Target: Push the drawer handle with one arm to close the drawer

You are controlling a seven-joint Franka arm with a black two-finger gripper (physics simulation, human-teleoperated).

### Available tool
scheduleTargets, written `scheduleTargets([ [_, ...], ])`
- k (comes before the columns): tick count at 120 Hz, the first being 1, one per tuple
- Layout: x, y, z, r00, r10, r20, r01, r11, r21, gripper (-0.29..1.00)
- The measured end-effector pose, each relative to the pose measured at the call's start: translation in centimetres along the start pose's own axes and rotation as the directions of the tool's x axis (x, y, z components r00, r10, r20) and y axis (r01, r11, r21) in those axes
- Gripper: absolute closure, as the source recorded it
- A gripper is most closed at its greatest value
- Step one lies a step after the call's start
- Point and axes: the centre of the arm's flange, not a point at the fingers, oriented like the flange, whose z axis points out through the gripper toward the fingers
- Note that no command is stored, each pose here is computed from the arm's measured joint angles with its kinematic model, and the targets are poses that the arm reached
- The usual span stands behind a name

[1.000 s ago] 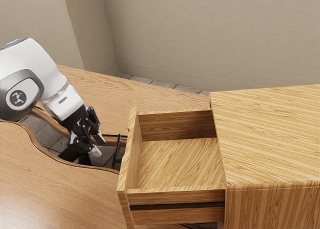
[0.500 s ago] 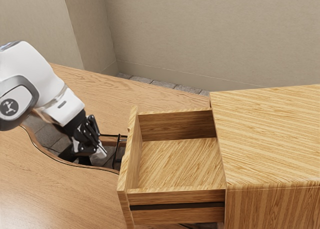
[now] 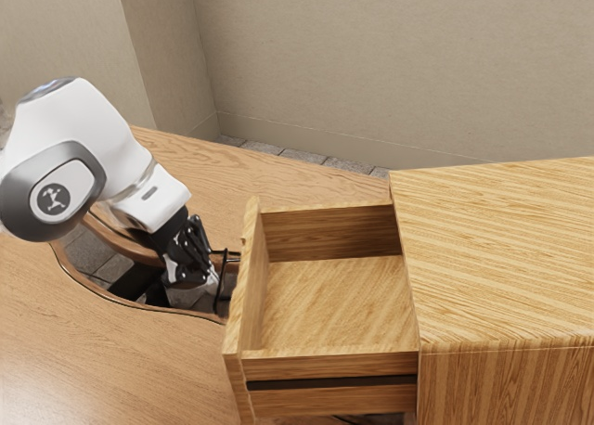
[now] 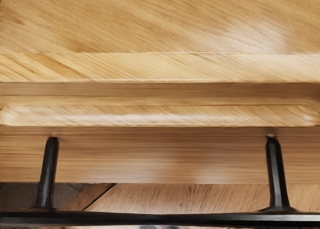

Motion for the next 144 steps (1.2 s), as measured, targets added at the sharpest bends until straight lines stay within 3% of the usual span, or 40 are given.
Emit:
scheduleTargets([
  [144,13.5,-1.8,5.5,0.995,0.099,-0.004,-0.099,0.992,-0.078,0.78],
])
